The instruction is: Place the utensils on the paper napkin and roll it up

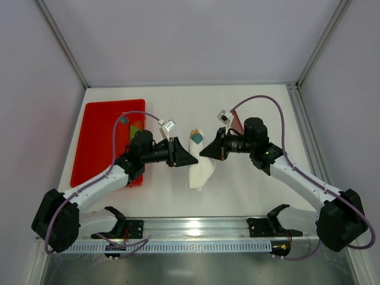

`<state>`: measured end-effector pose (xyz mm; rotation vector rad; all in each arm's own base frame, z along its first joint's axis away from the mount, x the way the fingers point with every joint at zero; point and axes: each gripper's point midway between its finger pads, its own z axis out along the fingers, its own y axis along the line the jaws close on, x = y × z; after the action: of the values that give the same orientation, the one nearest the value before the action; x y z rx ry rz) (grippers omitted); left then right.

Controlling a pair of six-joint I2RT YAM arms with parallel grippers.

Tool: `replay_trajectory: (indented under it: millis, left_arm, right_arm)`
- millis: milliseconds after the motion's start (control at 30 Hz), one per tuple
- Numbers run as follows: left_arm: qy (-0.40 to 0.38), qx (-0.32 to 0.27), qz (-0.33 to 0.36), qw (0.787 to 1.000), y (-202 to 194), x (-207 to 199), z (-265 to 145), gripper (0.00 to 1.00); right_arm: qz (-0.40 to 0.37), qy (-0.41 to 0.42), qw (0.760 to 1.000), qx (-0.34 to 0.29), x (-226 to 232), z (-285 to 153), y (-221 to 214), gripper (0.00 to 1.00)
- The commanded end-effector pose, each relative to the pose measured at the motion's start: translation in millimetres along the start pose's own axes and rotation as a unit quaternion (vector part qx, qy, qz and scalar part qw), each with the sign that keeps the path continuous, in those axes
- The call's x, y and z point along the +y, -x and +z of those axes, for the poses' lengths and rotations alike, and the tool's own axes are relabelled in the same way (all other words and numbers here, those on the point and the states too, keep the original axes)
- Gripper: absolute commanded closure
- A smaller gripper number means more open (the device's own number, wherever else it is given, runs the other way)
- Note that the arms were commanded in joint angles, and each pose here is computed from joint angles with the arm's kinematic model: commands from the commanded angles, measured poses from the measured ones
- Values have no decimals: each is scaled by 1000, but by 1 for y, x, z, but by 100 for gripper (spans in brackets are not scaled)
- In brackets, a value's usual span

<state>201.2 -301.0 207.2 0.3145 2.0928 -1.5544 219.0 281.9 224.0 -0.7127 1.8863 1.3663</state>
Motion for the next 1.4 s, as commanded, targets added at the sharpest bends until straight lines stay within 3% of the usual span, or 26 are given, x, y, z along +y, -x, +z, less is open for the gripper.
replay_trajectory:
  millis: [0, 233, 567, 733, 900, 1133, 1367]
  left_arm:
    - [-30, -9, 9, 999, 3, -12, -2, 54]
    - [-40, -13, 8, 999, 5, -18, -3, 64]
    - [-58, -23, 25, 998, 8, -27, -7, 100]
    - [-51, -43, 38, 997, 15, -27, -7, 100]
    - [-12, -62, 48, 997, 26, -18, -8, 100]
    - [20, -68, 57, 996, 32, -10, -7, 100]
    - [8, -74, 54, 996, 39, -21, -8, 100]
  right_arm:
    - [-29, 14, 999, -28, 17, -5, 19, 96]
    - [-25, 18, 999, -29, 19, -4, 20, 96]
    - [-20, 0, 999, -27, 19, -3, 23, 95]
    - [15, -122, 992, -21, -6, -20, 27, 62]
    - [47, -199, 978, -31, -12, -44, 30, 56]
    - [53, -126, 989, -57, 28, -42, 30, 49]
    - [75, -90, 991, -67, 38, -26, 14, 46]
